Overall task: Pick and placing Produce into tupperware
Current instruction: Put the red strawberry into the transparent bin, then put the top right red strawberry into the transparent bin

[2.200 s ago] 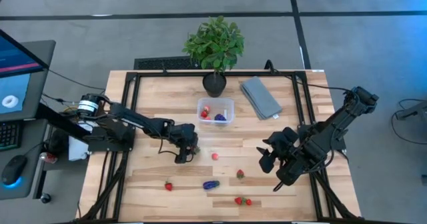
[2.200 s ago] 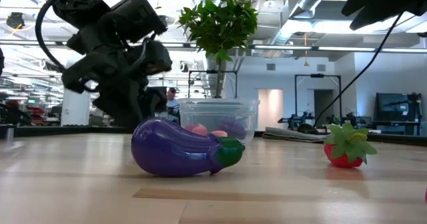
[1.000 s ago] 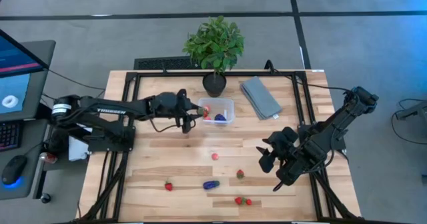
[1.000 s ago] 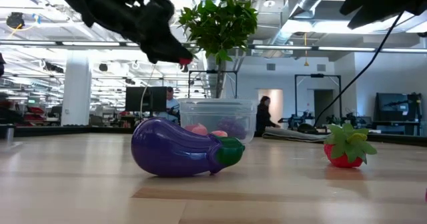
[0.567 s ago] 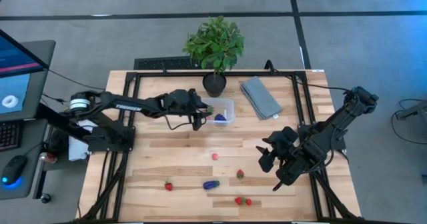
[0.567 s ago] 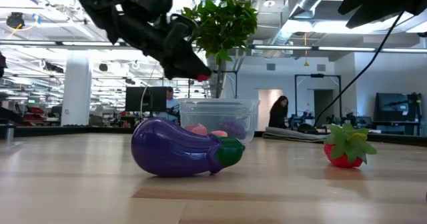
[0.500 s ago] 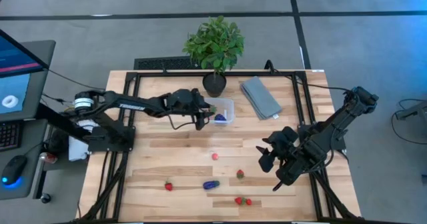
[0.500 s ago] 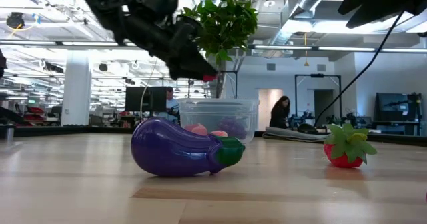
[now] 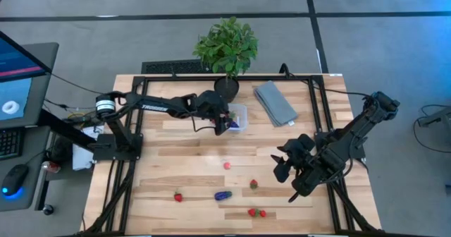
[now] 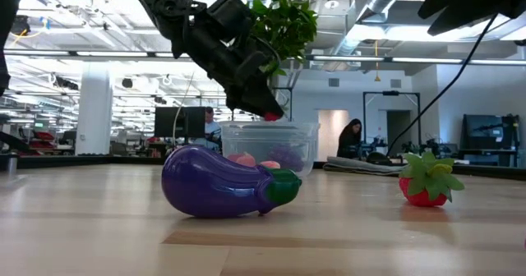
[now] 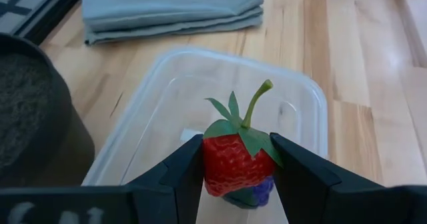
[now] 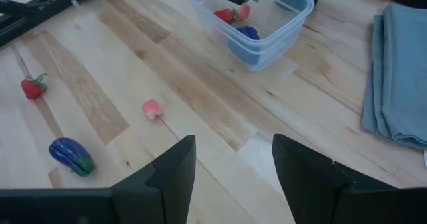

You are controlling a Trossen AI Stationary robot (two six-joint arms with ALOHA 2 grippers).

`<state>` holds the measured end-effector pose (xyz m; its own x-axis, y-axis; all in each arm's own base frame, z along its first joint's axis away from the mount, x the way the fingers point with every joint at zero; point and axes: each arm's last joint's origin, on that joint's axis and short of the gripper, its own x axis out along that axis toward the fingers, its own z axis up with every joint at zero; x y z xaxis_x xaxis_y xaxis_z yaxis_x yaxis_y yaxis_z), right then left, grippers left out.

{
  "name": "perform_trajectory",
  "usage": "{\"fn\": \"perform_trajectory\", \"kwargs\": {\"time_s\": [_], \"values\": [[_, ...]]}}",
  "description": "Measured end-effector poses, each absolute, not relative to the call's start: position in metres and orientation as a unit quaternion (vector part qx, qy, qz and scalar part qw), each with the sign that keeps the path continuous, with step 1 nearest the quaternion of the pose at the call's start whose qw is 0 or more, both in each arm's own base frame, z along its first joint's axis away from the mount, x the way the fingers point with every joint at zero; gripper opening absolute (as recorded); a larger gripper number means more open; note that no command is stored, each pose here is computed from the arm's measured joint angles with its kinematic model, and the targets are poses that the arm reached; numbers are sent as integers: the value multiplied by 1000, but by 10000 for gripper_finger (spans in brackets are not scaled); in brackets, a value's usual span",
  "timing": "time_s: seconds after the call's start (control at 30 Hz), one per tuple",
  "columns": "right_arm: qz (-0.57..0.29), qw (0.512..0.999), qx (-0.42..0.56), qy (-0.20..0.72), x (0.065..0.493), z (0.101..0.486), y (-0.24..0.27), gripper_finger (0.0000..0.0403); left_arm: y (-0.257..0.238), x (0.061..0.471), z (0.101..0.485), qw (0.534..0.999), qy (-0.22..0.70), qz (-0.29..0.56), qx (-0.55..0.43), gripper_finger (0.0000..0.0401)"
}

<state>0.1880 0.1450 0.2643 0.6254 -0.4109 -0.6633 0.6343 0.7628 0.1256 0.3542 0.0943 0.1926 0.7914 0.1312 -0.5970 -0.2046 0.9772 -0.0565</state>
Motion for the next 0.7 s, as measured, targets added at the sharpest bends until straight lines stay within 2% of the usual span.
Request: {"fn": "perform_trajectory", "kwargs": {"time_s": [0.37, 0.7], "values": [[-296, 884, 175, 317, 188, 264, 145, 221, 98, 353, 192, 941, 316, 103, -64, 157], [-296, 884, 175, 317, 188, 264, 145, 221, 98, 353, 192, 941, 316, 102, -63, 194]]}}
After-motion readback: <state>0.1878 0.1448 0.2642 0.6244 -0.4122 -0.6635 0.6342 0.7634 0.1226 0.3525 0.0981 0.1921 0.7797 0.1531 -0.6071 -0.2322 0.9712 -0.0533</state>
